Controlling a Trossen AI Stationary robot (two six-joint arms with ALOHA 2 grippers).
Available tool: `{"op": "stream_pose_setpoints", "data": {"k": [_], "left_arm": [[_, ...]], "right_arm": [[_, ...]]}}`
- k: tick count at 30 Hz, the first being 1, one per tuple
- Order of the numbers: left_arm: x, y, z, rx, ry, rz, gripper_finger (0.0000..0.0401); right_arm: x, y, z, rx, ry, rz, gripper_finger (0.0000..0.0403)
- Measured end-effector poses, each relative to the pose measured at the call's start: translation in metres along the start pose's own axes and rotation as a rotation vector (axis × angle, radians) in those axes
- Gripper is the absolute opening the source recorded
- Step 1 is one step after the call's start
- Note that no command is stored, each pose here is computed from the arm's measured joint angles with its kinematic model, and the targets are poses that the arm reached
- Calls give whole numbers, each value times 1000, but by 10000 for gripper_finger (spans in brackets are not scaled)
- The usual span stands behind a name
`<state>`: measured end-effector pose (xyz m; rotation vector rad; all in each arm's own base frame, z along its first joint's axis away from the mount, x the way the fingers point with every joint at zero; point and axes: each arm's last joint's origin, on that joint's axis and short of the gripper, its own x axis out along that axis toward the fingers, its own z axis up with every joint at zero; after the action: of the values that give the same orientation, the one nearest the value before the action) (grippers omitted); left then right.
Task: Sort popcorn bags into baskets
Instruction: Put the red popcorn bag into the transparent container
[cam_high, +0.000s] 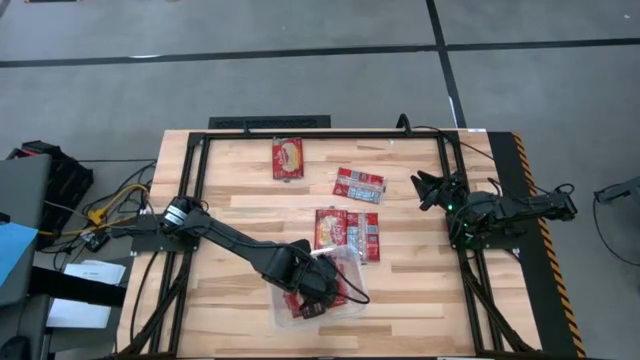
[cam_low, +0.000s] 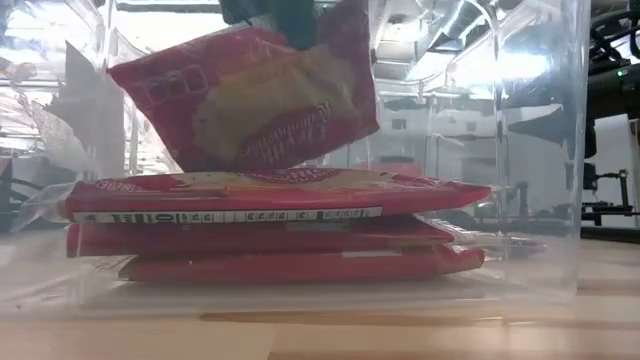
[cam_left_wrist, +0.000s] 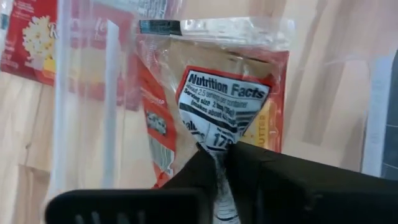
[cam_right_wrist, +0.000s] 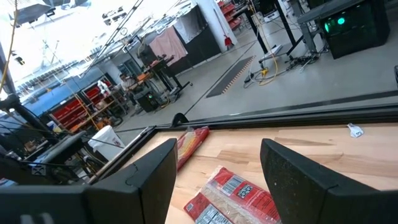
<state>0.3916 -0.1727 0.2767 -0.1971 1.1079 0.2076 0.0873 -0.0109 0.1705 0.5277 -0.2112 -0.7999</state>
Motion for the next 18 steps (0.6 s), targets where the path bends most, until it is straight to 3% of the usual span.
{"op": "stream_pose_setpoints", "data": {"k": [6,11,15,18], "left_arm": [[1,2,5,11,-27,-8,128],[3,8,10,-46,-1,-37,206],[-11,12,20,-63,7,-81,228],[-37,16,31,-27,-14,-83,227]], "right_arm": [[0,0,0,0,0,0,255],[0,0,0,0,0,0,255],[0,0,0,0,0,0,255],[0,0,0,1,0,0,255]]}}
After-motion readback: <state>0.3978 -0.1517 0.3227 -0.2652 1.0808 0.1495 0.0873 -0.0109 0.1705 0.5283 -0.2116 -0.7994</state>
